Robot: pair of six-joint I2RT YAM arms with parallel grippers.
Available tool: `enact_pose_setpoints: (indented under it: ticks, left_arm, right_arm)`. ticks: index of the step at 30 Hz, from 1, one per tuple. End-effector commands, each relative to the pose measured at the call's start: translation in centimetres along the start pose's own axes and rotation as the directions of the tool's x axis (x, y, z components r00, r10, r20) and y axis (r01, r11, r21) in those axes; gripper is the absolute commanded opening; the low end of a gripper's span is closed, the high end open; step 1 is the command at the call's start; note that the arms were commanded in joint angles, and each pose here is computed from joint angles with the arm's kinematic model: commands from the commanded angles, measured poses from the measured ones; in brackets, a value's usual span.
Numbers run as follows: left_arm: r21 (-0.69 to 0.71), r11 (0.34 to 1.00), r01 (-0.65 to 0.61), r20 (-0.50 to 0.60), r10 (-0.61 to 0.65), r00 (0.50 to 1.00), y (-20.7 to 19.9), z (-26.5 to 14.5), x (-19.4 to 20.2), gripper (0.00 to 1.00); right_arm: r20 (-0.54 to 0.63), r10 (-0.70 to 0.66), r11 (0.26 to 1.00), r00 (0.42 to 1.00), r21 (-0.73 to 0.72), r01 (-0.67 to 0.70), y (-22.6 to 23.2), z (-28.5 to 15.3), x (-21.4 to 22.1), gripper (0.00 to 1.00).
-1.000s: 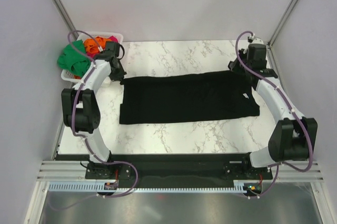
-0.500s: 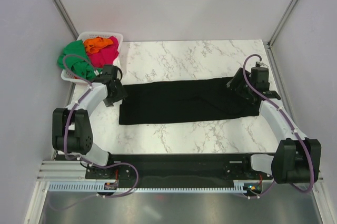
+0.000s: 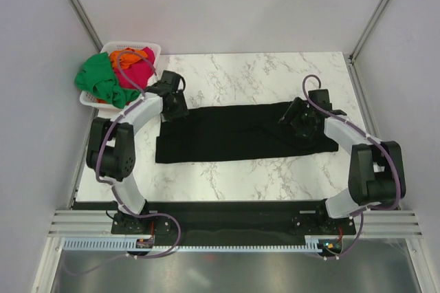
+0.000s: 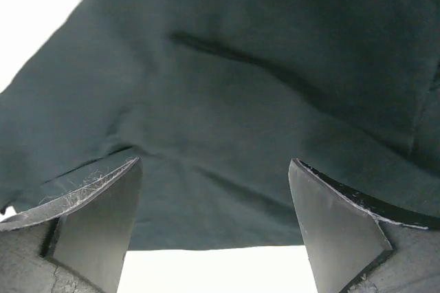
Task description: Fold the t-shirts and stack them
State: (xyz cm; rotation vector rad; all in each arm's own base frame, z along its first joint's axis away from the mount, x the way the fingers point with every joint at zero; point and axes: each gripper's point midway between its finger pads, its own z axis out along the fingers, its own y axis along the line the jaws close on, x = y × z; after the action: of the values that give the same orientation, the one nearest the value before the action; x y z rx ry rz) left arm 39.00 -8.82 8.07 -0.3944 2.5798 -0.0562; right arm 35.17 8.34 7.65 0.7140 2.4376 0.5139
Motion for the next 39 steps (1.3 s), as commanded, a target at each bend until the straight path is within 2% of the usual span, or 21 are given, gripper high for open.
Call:
enact_pose_setpoints:
  ticks: [1,4,8,9,11,12,13,14,15,16,19,20,21,23,24,25,29,32,34,39]
  left_arm:
    - [0.009,0.995,-0.098,-0.103,0.098,0.990,-1.0,2.5,2.4,0.63]
    - [-0.015,0.994,-0.108,-0.197,0.103,0.975,-0.2,4.0,4.9,0.61]
    - [-0.036,0.995,-0.090,-0.306,0.074,0.949,0.5,4.4,7.8,0.61]
    - [-0.029,0.996,-0.085,-0.332,0.071,0.941,0.6,4.2,8.6,0.60]
    - [-0.018,0.999,-0.051,-0.373,0.040,0.927,0.6,3.7,10.3,0.59]
    - [0.007,0.999,-0.035,-0.398,0.035,0.917,0.1,3.3,11.2,0.59]
    - [0.049,0.998,-0.024,-0.426,0.042,0.904,-0.9,2.5,12.2,0.59]
    - [0.072,0.997,-0.019,-0.422,0.048,0.905,-1.5,1.7,12.6,0.59]
    - [0.069,0.998,-0.007,-0.446,0.037,0.894,-1.6,1.1,14.2,0.59]
    - [0.105,0.994,-0.030,-0.456,0.075,0.887,-3.0,0.2,15.6,0.59]
    - [0.161,0.985,-0.063,-0.465,0.132,0.875,-5.6,-2.2,19.0,0.59]
    - [0.158,0.986,-0.048,-0.469,0.117,0.875,-6.2,-2.7,19.9,0.59]
    - [0.182,0.982,-0.052,-0.450,0.130,0.884,-7.2,-3.3,20.1,0.60]
    - [0.236,0.970,-0.051,-0.454,0.156,0.877,-9.5,-4.7,21.6,0.60]
    - [0.262,0.964,-0.040,-0.468,0.164,0.869,-10.5,-5.1,22.2,0.60]
    - [0.321,0.946,-0.035,-0.485,0.196,0.852,-12.2,-6.2,23.3,0.60]
    - [0.394,0.918,-0.043,-0.501,0.254,0.827,-16.8,-7.8,25.3,0.60]
    - [0.417,0.907,-0.059,-0.513,0.288,0.809,-17.9,-8.4,26.6,0.59]
    - [0.436,0.896,-0.086,-0.466,0.306,0.830,-18.1,-9.6,26.3,0.58]
    - [0.435,0.884,-0.171,-0.404,0.362,0.840,-16.0,-13.5,25.9,0.59]
  right_arm:
    - [-0.043,0.068,0.994,0.997,0.085,-0.064,-1.3,1.6,-0.1,0.95]
    - [-0.102,0.095,0.982,0.990,0.171,-0.077,-3.6,3.8,0.2,0.95]
    - [-0.209,0.042,0.987,0.977,0.162,-0.008,-3.4,7.3,-0.5,0.95]
    - [-0.210,0.021,0.991,0.977,0.134,0.008,-1.7,8.0,-2.0,0.94]
    - [-0.275,0.010,0.989,0.961,0.144,0.031,-1.5,10.8,-1.6,0.94]
    - [-0.260,-0.030,0.992,0.965,0.107,0.059,0.8,11.4,-3.4,0.93]
    - [-0.304,-0.024,0.990,0.952,0.127,0.065,0.3,13.4,-2.7,0.93]
    - [-0.311,-0.031,0.990,0.950,0.122,0.073,0.9,14.2,-3.1,0.93]
    - [-0.280,-0.063,0.993,0.958,0.083,0.090,3.8,14.6,-5.1,0.93]
    - [-0.309,-0.056,0.991,0.949,0.098,0.090,3.6,16.5,-4.4,0.93]
    - [-0.290,-0.086,0.995,0.953,0.031,0.100,7.8,19.2,-5.7,0.93]
    - [-0.286,-0.088,0.996,0.954,0.008,0.094,8.8,19.9,-5.8,0.97]
    - [-0.258,-0.112,0.993,0.960,-0.073,0.096,11.9,20.0,-6.7,0.98]
    - [-0.271,-0.112,0.987,0.956,-0.139,0.076,13.9,21.8,-5.4,0.98]
    - [-0.262,-0.139,0.968,0.955,-0.238,0.075,16.1,22.2,-5.1,0.98]
    - [-0.266,-0.145,0.962,0.953,-0.264,0.072,16.5,23.0,-4.4,0.98]
    - [-0.238,-0.155,0.934,0.959,-0.351,0.064,18.8,23.9,-3.9,0.98]
    - [-0.193,-0.159,0.920,0.968,-0.386,0.074,19.9,24.3,-4.6,0.98]
    - [-0.152,-0.150,0.912,0.977,-0.404,0.077,20.5,24.5,-5.9,0.98]
    - [-0.007,-0.119,0.810,0.993,-0.579,0.093,25.5,20.6,-11.8,0.98]
